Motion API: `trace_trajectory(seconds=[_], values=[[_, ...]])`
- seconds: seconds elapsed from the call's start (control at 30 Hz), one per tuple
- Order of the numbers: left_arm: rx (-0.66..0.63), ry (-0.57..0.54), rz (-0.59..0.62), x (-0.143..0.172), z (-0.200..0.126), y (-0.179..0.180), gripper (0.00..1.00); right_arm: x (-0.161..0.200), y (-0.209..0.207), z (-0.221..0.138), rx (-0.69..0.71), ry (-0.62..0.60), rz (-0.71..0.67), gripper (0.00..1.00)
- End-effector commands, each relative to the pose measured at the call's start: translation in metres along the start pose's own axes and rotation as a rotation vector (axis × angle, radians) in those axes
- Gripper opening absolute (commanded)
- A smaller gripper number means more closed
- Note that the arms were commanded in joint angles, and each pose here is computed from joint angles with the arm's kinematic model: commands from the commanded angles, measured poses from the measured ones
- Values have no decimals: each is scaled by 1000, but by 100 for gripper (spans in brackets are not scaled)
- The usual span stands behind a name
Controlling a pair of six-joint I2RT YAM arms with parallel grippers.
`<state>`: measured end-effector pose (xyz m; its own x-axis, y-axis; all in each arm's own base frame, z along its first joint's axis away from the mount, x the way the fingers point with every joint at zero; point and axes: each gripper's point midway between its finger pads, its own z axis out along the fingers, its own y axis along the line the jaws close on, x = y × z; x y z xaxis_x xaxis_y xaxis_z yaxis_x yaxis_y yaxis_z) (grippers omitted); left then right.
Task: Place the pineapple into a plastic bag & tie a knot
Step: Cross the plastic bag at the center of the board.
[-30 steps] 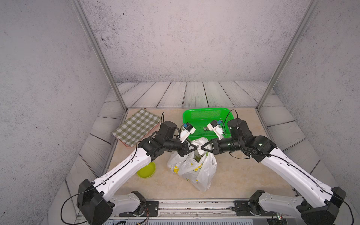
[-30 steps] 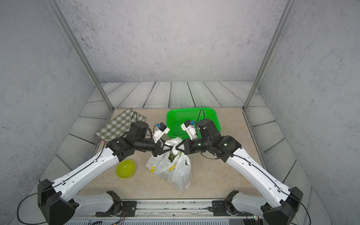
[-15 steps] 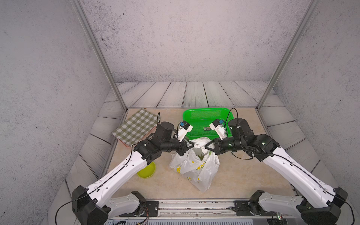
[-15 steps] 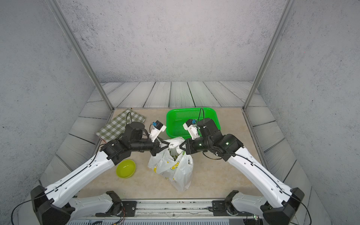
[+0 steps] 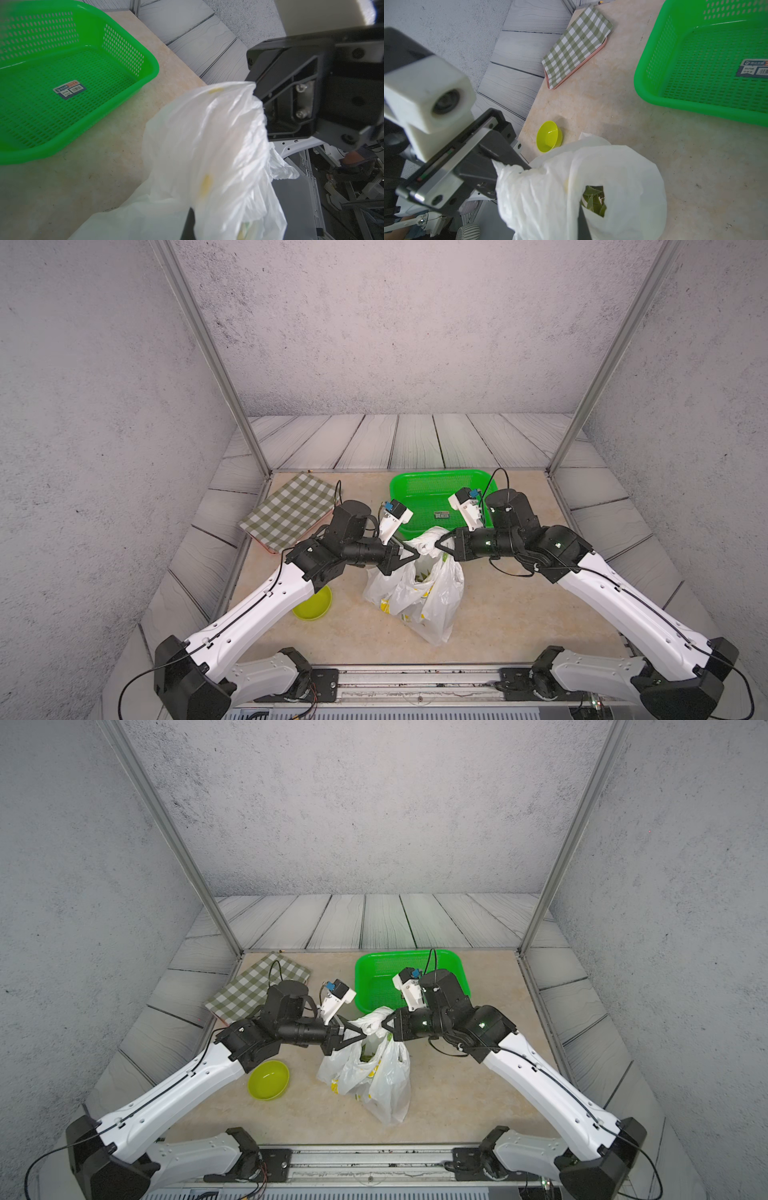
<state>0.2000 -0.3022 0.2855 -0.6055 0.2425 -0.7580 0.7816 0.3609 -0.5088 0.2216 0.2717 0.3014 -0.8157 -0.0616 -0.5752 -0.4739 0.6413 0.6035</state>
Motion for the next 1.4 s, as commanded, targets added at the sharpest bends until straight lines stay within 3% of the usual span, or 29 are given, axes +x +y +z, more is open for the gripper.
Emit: trace_trajectory(seconds=[0.0, 0.57, 1.0, 1.2, 1.37], values=[[92, -61, 47, -16, -6, -21, 0, -21, 6, 2, -43, -111, 33, 0], [102, -29, -39, 9, 17, -2, 0, -50, 42, -4, -347, -314, 140, 0], [137, -20, -48, 27, 43, -13, 0, -58, 63, 2, -585, -334, 236, 0], [33, -48, -54, 41, 37, 6, 0, -58, 77, -13, -645, -311, 225, 0], [71, -112, -81, 41, 33, 0, 0, -60, 71, -20, -591, -361, 198, 0]])
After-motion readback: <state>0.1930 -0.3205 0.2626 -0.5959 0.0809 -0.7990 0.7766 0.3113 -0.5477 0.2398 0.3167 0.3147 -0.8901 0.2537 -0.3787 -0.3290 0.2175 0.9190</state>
